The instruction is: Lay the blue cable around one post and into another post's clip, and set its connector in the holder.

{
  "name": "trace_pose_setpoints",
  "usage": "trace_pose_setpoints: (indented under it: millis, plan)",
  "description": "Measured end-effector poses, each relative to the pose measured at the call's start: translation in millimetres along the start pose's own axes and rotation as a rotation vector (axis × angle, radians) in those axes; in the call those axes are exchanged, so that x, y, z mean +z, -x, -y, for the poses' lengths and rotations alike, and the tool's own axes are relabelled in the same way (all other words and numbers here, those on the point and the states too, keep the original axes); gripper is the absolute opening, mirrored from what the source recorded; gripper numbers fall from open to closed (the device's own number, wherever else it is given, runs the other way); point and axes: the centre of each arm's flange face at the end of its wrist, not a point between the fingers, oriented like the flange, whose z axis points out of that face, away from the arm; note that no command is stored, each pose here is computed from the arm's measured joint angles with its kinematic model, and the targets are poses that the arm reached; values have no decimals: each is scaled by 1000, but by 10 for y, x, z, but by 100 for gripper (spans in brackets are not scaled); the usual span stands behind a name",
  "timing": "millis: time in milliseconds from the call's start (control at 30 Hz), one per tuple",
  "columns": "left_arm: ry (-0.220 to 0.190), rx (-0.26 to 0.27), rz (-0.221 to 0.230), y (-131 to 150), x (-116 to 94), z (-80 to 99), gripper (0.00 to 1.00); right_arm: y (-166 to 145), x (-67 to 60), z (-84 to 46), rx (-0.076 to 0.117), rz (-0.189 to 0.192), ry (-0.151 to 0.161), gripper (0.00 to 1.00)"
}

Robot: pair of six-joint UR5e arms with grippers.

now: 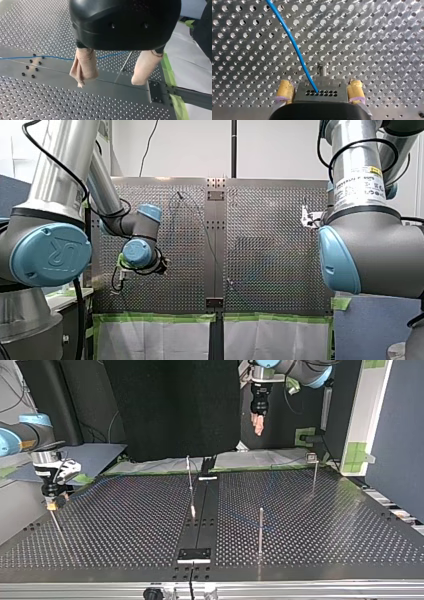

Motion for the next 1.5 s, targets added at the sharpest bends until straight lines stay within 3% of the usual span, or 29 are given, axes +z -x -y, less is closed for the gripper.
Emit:
trace_pose_setpoints:
  millis: [300,1067,1500]
  plan:
    - [-2,-8,15,-125,-126,-74,100,19,3,1,1,2,0,99]
    - [-28,-86,193,55,34,4,100,-49,32,6,-7,-20,-2,99]
    - [-25,-92,203,69,51,-6,100,-80,41,20,-3,-9,-5,99]
